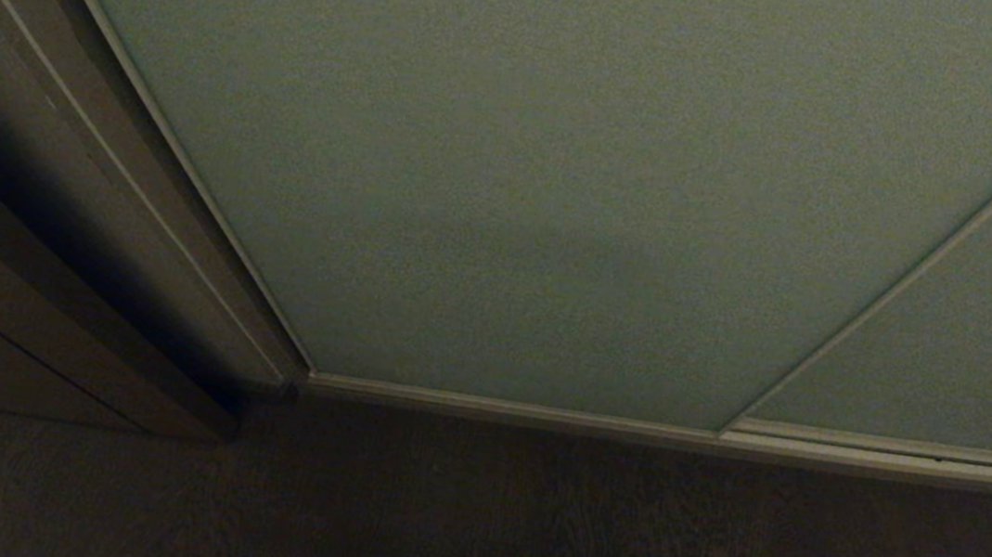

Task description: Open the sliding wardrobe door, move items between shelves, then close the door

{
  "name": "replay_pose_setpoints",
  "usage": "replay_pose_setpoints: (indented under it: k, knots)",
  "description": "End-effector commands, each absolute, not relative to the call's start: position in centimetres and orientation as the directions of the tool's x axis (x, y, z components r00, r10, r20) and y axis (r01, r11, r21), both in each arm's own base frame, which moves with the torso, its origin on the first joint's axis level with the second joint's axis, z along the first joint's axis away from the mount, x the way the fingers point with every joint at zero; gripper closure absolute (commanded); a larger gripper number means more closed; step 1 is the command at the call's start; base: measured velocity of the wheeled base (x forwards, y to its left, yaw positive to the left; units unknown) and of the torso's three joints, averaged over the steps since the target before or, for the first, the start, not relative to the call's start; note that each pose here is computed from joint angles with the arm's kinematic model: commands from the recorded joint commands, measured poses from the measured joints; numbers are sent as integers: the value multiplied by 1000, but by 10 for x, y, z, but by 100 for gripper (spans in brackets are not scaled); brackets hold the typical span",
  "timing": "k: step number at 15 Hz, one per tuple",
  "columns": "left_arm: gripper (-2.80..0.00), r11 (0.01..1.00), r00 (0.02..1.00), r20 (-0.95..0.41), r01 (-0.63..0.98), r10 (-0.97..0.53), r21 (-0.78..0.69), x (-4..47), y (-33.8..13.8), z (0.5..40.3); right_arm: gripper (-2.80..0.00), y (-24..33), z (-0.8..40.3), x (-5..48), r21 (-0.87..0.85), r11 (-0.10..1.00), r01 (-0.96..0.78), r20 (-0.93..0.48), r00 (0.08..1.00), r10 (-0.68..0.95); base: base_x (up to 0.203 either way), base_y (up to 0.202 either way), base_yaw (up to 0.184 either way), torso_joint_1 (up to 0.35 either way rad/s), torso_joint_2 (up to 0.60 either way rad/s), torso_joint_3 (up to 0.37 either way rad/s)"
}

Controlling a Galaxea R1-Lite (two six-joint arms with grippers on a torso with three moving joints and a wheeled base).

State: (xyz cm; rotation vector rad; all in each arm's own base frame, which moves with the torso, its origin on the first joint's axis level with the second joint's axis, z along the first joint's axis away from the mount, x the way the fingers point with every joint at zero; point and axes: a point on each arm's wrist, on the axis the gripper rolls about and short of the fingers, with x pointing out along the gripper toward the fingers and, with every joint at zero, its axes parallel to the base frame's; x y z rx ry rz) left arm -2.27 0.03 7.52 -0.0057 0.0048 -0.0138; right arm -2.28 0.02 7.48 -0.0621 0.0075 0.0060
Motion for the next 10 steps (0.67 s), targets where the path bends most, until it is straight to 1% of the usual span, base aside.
replay_pose_setpoints:
  k: [1, 10]
  knots:
    - [0, 1000, 1000, -6, 14, -14, -6, -23, 0, 75, 0, 0, 74, -23, -60, 998, -5, -6, 1000, 4, 0, 0, 0, 0, 0, 0]
    - [0, 1000, 1000, -6, 14, -14, -6, -23, 0, 75, 0, 0, 74, -23, -58, 998, -3, -6, 1000, 3, 0, 0, 0, 0, 0, 0]
